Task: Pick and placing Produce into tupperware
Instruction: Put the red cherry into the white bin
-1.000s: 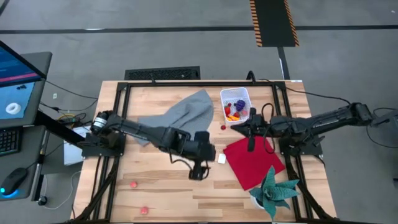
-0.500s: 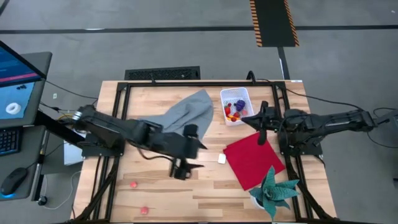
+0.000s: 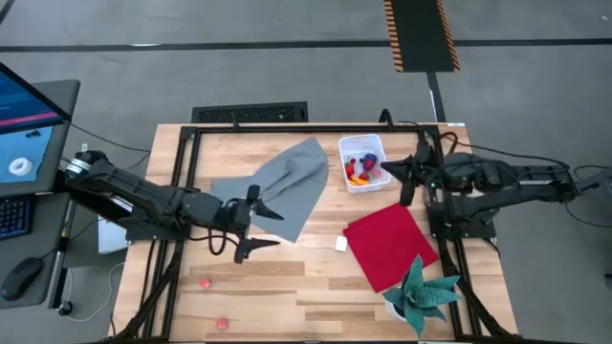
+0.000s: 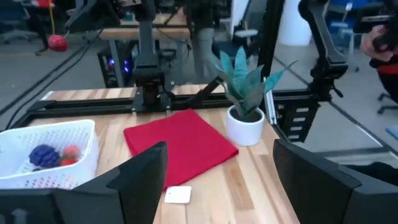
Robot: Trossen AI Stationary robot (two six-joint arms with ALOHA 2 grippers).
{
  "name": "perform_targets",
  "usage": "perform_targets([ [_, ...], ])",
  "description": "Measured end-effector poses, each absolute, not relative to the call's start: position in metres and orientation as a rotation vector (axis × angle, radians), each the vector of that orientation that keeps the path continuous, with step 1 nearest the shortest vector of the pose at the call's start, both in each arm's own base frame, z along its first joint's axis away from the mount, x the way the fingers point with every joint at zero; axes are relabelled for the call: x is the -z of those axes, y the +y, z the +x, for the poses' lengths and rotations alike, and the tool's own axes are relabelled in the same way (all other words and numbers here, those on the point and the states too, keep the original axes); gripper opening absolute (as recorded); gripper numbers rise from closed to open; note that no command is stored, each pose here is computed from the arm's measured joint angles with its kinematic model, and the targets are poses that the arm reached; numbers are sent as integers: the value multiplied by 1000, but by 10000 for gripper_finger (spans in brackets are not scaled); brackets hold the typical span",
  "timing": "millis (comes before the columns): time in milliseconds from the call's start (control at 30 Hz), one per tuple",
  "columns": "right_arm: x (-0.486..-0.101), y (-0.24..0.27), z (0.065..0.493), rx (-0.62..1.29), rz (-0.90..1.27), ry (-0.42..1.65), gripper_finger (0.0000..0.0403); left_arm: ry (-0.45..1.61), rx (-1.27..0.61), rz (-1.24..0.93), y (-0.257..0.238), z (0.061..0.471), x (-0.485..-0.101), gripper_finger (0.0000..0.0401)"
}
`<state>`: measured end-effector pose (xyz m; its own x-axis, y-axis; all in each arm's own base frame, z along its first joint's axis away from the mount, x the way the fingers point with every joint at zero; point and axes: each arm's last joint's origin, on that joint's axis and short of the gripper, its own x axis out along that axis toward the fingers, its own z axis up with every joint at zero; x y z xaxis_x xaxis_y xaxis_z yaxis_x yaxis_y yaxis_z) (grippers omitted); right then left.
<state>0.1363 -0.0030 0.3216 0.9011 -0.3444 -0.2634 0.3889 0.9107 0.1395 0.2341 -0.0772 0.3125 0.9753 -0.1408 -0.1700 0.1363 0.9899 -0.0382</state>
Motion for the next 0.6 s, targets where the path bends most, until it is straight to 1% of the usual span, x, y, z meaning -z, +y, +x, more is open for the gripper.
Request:
perform_targets([
  [133,-329,-11,142,480,229,372,11,145,126,-34,-73,224,-281,284],
  [267,-334,-21,152,553,258,492,11,147,134,-34,-71,219,-261,284],
  [400,-330,-35,167,630,284,625,11,178,149,-27,-72,216,-241,284],
  [600,-312,-64,192,655,384,804,11,115,181,-45,-76,207,-227,284],
])
